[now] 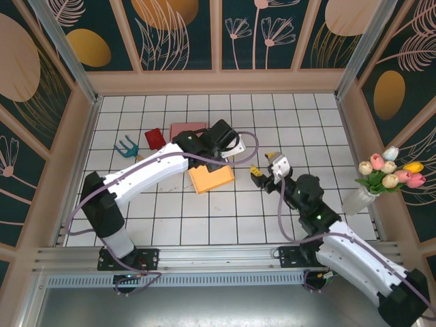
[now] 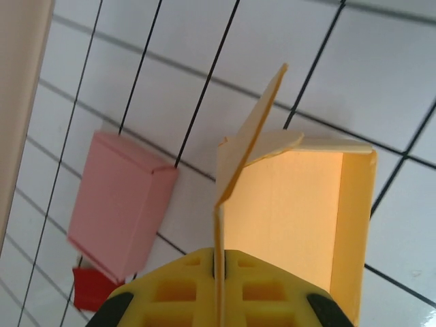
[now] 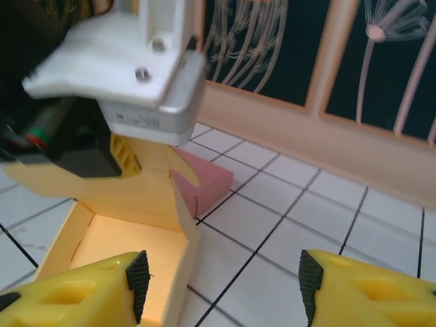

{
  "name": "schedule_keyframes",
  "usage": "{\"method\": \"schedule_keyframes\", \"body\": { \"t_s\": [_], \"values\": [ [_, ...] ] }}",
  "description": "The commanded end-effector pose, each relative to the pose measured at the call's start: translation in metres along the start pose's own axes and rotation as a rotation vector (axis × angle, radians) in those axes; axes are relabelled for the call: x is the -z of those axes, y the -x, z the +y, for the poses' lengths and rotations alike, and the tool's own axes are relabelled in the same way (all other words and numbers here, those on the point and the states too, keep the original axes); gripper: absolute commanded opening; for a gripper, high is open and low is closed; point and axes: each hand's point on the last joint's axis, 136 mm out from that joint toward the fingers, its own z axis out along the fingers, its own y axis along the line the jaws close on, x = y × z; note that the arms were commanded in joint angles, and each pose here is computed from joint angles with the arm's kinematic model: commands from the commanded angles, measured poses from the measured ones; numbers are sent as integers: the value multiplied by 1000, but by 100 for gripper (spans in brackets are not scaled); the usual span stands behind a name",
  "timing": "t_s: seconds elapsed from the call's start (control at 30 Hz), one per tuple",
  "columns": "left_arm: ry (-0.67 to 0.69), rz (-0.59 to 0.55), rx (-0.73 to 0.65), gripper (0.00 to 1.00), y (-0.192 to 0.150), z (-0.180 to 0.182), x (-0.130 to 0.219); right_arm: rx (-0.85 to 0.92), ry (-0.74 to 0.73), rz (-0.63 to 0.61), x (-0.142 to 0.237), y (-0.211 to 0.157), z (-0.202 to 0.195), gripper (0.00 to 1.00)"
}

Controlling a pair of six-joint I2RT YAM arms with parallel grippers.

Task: Fold the paper box

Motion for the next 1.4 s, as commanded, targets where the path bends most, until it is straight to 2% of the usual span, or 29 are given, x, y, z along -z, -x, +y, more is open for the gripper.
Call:
{"method": "schedule_keyframes", "body": {
  "t_s": [0.0,0.07,0.23,0.43,0.53,1.13,1.27,1.37],
  "values": [
    [-39,-151,-81,0,21,-2,29,204,199,-192,-4,34,0,62],
    [-46,-149,-84,0,16,-5,28,240,282,-199,-5,28,-4,62],
    [-85,-178,-81,0,21,-12,32,346,463,-108,-22,8,2,62],
    [-106,-193,-83,0,22,-17,36,397,536,-115,-40,13,-2,57],
    [-104,-193,-85,0,22,-18,35,407,613,-146,-44,16,6,49],
    [-130,-195,-111,0,30,-33,28,411,811,-168,-64,-1,57,48],
    [-132,-194,-119,0,30,-36,29,404,852,-168,-61,-6,63,33],
    [-133,-192,-125,0,31,-39,28,397,883,-164,-59,-9,66,26]
  ]
}}
